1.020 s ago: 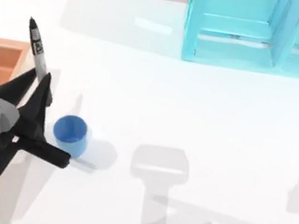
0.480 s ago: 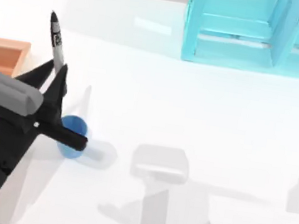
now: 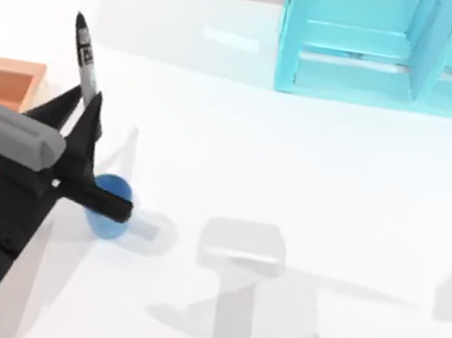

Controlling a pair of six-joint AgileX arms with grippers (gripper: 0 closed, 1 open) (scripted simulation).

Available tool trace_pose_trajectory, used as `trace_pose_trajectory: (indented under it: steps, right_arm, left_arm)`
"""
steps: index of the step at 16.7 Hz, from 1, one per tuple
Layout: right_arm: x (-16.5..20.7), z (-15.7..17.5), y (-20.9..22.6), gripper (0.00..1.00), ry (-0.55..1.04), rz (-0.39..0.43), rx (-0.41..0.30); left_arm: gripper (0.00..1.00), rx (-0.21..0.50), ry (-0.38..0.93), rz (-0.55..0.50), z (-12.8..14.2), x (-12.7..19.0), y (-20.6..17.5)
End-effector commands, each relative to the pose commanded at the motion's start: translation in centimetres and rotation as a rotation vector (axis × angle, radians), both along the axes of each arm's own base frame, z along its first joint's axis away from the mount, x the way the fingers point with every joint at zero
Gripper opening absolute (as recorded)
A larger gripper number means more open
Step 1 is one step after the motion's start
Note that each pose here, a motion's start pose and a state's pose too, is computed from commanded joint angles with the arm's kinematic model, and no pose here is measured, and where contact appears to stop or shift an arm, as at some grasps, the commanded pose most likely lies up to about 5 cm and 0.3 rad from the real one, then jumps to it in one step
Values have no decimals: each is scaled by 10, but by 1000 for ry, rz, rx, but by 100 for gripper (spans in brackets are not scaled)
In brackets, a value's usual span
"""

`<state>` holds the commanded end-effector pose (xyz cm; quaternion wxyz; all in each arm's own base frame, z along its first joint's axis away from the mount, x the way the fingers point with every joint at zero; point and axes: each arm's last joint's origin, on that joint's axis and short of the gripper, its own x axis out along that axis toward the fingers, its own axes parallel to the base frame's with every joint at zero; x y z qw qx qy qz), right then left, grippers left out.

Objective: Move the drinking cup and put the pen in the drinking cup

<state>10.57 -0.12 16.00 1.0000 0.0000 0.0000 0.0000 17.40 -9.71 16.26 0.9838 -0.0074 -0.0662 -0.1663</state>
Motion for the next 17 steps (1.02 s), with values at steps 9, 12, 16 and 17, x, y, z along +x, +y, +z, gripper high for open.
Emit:
trace_pose_trajectory:
  steps: [9,12,16,17]
  right_arm:
    - [0,0,0,100,0,0,0]
    - [0,0,0,100,0,0,0]
    - [0,0,0,100,0,0,0]
    - [0,0,0,100,0,0,0]
  left_arm:
    - [83,0,0,0,0,0,0]
    - [100,0,0,0,0,0,0]
    - [100,0,0,0,0,0,0]
    - [100,0,0,0,0,0,0]
